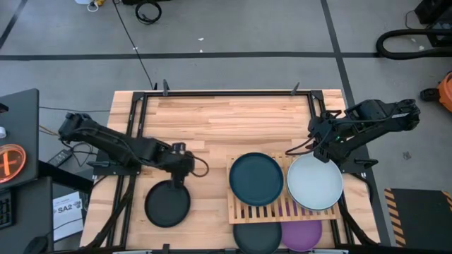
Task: Place and stack plates onto a shelf
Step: Stack the left black plate on top of the dark blue plate
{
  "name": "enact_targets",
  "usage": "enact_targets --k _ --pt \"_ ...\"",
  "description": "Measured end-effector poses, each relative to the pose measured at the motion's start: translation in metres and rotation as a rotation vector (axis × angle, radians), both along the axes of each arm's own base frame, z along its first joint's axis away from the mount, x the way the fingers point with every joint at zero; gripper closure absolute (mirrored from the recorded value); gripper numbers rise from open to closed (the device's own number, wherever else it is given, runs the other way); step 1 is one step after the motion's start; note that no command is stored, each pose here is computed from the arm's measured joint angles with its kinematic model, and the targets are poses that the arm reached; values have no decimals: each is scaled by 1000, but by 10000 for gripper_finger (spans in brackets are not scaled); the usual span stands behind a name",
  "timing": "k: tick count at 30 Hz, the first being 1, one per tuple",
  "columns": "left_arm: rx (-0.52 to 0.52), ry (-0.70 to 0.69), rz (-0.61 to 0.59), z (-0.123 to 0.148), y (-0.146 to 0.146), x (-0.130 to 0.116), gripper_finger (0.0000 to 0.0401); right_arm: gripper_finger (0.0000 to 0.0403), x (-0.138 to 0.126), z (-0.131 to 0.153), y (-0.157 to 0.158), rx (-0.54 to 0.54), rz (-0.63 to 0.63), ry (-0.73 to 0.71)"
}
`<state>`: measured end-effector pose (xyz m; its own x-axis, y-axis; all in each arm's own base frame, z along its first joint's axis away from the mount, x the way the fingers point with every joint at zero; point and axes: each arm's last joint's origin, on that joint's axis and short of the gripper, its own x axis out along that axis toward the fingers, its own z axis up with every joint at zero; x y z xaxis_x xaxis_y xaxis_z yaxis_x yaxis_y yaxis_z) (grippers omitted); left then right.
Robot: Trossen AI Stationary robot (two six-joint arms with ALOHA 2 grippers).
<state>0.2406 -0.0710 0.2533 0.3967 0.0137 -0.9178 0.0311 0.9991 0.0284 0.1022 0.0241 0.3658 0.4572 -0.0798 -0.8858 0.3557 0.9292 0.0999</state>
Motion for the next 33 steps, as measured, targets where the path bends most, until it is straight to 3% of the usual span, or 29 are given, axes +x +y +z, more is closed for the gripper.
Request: enact_targets --k 13,33 --pt "-54 293 -144 -59 -12 24 236 171 3 -1 1 -5 6 7" --pt "-89 491 -219 -111 -19 36 237 171 3 -1 1 -6 6 10"
